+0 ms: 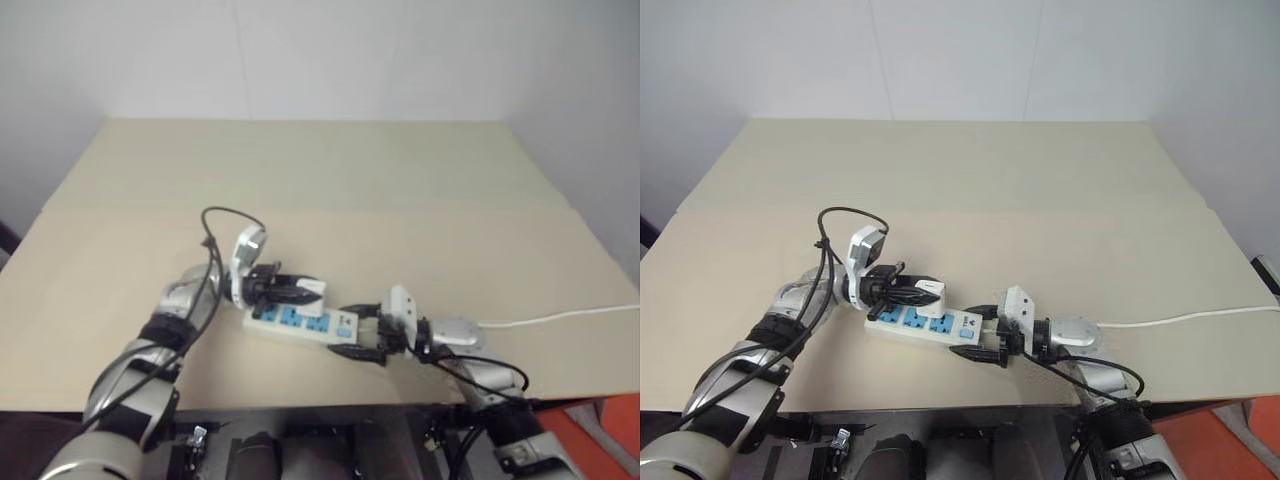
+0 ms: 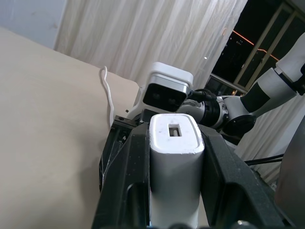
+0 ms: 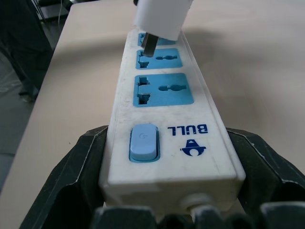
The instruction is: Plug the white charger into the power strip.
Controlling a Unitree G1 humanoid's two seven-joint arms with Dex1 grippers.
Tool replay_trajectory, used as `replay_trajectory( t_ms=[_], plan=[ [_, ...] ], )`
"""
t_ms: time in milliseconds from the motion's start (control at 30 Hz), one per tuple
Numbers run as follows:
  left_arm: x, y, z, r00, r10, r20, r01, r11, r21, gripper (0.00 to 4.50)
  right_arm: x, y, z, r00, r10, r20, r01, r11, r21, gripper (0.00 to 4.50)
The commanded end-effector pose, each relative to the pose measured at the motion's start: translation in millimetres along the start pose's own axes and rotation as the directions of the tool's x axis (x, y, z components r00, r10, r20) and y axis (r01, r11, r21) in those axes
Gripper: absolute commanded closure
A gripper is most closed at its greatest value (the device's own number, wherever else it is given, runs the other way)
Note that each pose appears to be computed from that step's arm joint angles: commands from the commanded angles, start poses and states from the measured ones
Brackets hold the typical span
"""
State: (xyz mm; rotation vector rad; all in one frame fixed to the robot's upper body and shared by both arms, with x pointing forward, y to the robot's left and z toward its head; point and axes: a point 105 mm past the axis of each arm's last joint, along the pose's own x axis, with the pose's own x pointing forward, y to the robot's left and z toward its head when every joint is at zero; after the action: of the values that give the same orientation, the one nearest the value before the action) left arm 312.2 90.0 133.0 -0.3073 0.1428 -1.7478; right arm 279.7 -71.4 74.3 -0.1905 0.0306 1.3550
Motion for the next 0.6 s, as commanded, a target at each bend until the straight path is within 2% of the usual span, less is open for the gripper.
replay_trajectory(
  t_ms=[33,300,600],
  plan=[
    [4,-5,6,0.999,-0.038,0.003,0.038,0.998,0.049,3.47,3,3,-4,1.0,0.017,-0.004,-0.017,1.0,-0.026,1.07],
    [9,-11,-7,0.994,-0.073,-0.077,0.078,0.994,0.072,3.47,3,2,-6,1.0,0.02,-0.005,-0.02,0.999,-0.024,1.07],
    [12,-8,-15,0.994,-0.074,-0.085,0.082,0.992,0.091,3.47,3,3,-7,1.0,0.011,-0.007,-0.011,1.0,-0.01,1.07]
  ],
)
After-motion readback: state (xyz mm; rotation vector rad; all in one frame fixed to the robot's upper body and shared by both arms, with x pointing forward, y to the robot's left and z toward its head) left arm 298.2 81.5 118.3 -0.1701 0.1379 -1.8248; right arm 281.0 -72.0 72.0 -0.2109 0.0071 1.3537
